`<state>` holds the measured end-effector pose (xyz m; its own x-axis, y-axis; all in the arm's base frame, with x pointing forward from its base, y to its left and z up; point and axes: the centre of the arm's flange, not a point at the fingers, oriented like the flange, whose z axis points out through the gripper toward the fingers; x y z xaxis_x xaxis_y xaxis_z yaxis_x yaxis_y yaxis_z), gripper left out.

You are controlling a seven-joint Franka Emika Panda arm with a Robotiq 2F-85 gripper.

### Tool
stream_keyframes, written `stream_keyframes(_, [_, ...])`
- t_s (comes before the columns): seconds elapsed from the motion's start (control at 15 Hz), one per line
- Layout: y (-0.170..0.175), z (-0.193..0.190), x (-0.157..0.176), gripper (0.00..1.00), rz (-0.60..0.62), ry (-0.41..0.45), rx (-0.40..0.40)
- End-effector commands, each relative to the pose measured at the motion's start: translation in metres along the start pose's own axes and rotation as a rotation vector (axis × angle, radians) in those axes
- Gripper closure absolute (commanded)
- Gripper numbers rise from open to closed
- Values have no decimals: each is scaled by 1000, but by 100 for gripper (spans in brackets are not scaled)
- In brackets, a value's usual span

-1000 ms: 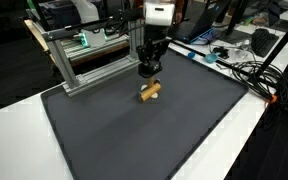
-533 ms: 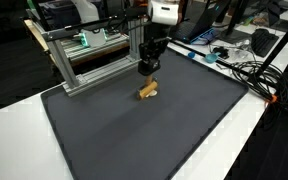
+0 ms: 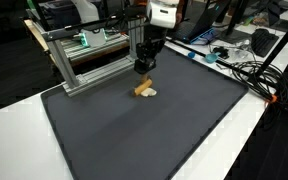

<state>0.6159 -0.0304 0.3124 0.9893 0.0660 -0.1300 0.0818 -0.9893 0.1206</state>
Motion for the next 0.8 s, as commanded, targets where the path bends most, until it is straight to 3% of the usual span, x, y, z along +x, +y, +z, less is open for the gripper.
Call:
stream_keyframes(0.0, [17, -8, -15, 78, -15, 6, 19])
stream_keyframes(0.13, [32, -37, -31, 78, -101, 82, 31])
stream_keyframes(0.33, [46, -80, -50, 78, -269, 124, -9])
stream_keyframes(0.53, [38, -109, -51, 78, -429, 158, -17])
stream_keyframes(0.73, [9, -114, -49, 78, -594, 179, -19])
